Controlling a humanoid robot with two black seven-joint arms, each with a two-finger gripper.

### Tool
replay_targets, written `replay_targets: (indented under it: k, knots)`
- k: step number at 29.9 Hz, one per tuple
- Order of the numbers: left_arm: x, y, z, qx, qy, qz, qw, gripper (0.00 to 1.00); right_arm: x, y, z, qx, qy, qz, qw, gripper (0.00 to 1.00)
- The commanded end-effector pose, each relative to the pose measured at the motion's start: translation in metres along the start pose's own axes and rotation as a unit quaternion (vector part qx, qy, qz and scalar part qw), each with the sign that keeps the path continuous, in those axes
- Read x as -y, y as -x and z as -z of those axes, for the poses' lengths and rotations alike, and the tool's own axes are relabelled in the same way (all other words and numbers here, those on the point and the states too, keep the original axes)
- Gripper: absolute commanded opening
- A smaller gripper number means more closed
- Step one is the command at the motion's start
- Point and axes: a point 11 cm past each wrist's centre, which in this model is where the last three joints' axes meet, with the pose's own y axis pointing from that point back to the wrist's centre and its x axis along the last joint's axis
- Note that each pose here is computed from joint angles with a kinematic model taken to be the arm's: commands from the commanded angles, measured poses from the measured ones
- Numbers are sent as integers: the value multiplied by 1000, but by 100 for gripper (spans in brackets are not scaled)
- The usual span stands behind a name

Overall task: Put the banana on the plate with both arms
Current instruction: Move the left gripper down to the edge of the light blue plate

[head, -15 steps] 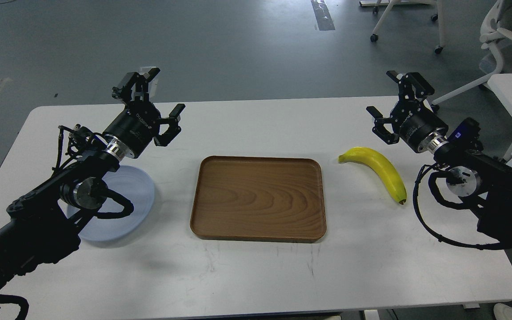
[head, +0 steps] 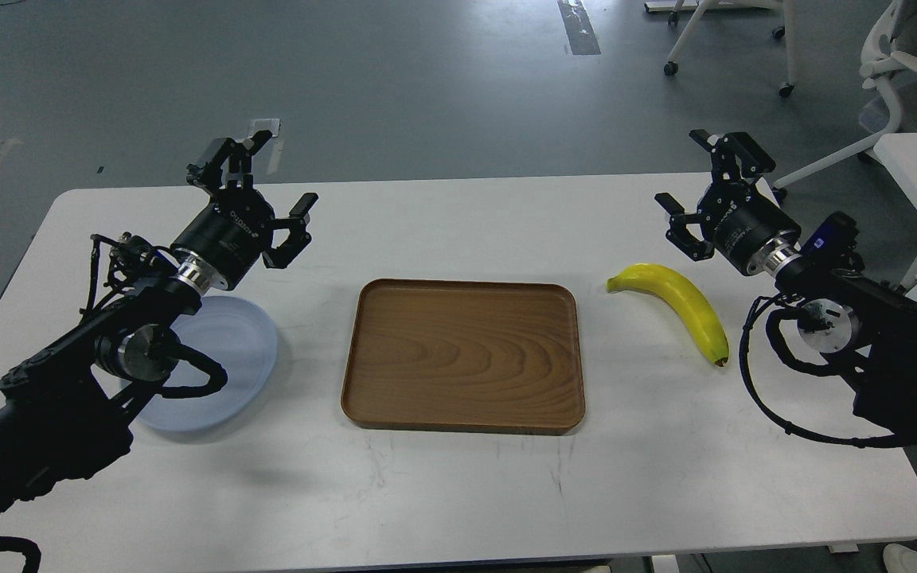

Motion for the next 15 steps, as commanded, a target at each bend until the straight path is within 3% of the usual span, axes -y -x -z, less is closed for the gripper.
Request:
replay_targets:
  k: [1,5,8,11,15]
  knots:
    - [-9,-14,-12,26,-4,4,1000,100,0,0,0,-1,1,0,1000,100]
    - [-8,-2,-24,133,-41,61,988,100,0,-1,2,-6,1,1,1000,100]
    - [-9,17,-55,231,-45,123,964,100,1,0,4,-6,0,2,1000,100]
    - [-13,43,-74,337,-63,194,919,100,0,-1,4,-10,2,3,1000,100]
    - [-30,52,-78,498,-118,260,819,100,-2,-1,-1,-18,13,5,1000,100]
